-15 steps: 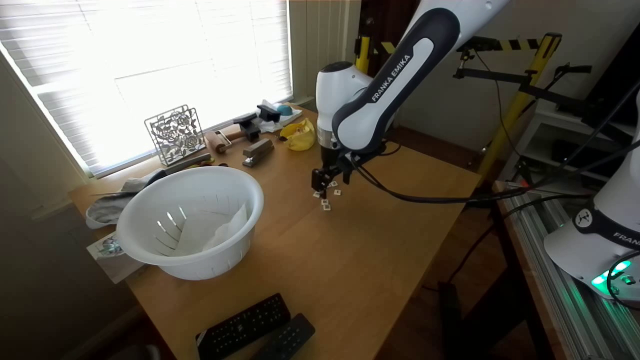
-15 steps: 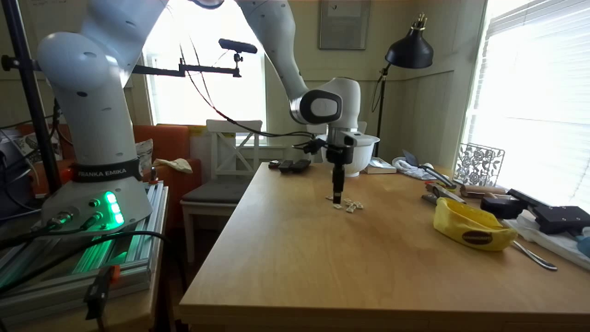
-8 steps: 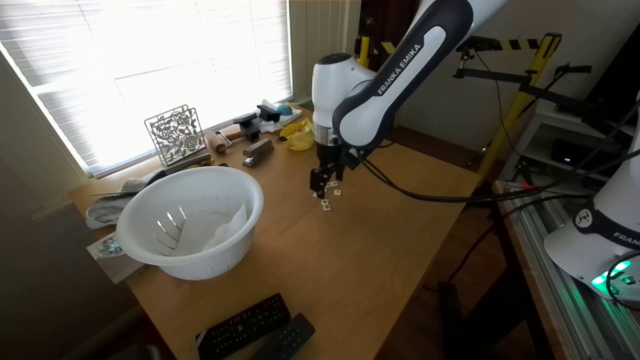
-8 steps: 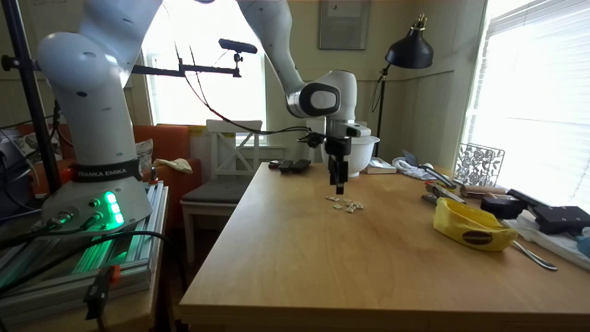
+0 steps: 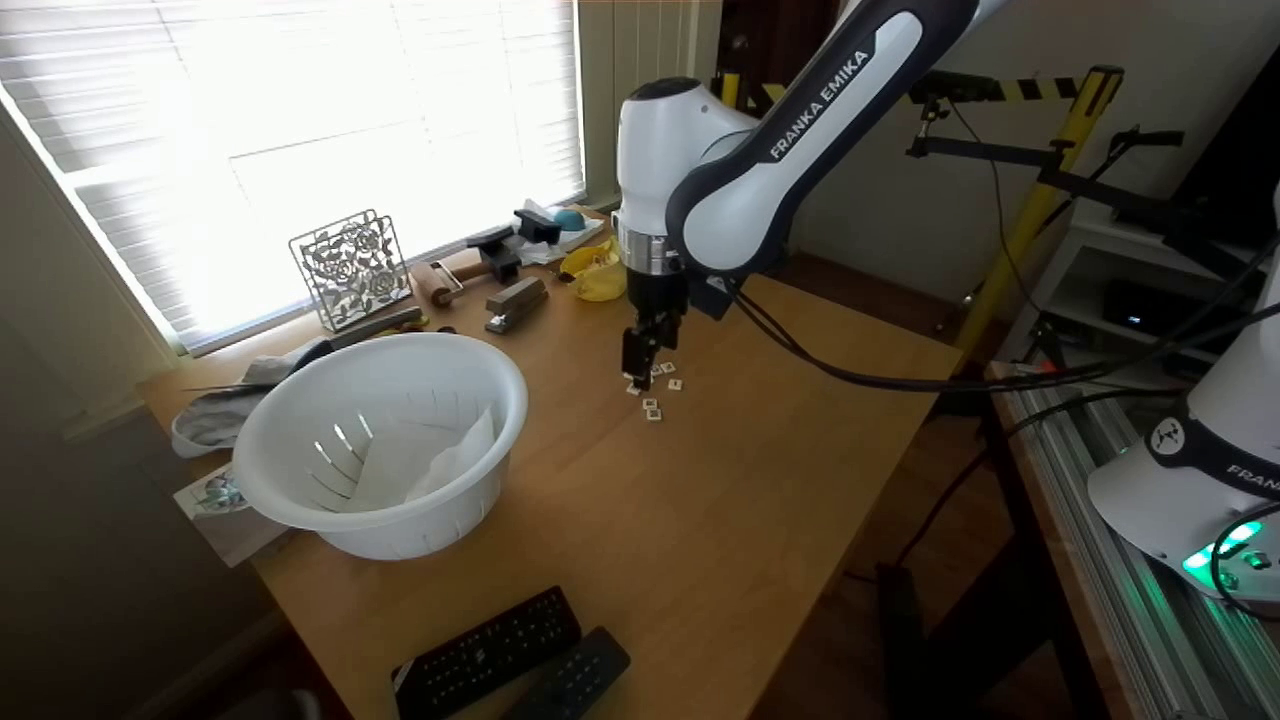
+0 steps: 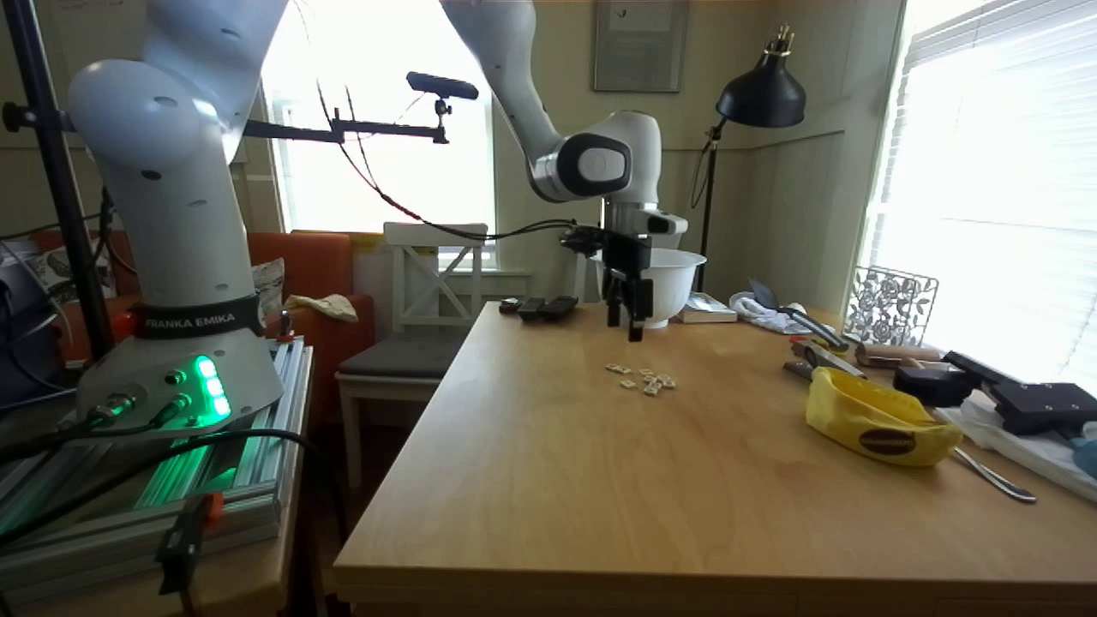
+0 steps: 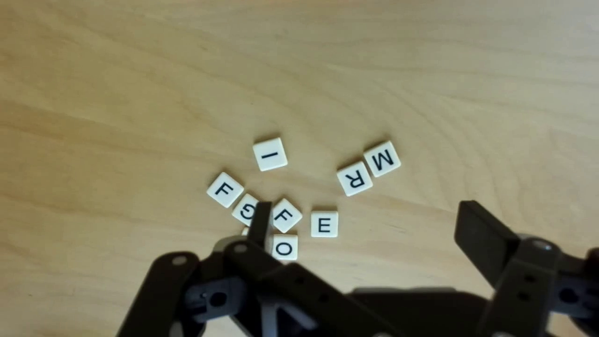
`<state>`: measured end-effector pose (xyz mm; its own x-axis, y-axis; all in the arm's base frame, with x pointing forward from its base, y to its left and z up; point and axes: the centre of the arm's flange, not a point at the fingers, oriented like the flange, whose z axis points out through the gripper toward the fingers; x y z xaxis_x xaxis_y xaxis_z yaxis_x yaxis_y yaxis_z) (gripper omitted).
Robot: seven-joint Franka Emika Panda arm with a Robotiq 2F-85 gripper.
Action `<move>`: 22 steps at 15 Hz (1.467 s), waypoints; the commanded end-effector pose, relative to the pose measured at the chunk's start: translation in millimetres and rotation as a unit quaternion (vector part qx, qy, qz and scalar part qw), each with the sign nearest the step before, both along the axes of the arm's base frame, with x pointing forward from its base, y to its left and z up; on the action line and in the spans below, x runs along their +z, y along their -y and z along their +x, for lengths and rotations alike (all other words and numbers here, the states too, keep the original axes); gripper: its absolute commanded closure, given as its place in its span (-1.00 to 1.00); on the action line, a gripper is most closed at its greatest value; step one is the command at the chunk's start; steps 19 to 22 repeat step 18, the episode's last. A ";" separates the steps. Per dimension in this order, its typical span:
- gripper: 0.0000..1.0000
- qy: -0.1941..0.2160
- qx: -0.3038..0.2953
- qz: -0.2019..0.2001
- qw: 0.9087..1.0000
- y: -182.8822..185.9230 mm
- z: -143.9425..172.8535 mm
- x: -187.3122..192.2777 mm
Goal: Move two block letters to the left
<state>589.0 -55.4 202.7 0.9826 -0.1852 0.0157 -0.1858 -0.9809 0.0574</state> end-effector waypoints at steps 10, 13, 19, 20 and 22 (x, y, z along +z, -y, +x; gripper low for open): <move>-1.00 0.014 0.090 -0.006 0.996 -11.7 -17.7 49.3; -1.00 0.023 0.100 -0.012 0.995 5.0 -30.1 64.1; -1.00 0.025 0.088 -0.007 0.996 4.8 -18.2 58.8; -1.00 0.025 0.088 -0.007 0.996 4.8 -18.2 58.8; -1.00 0.025 0.088 -0.007 0.996 4.8 -18.2 58.8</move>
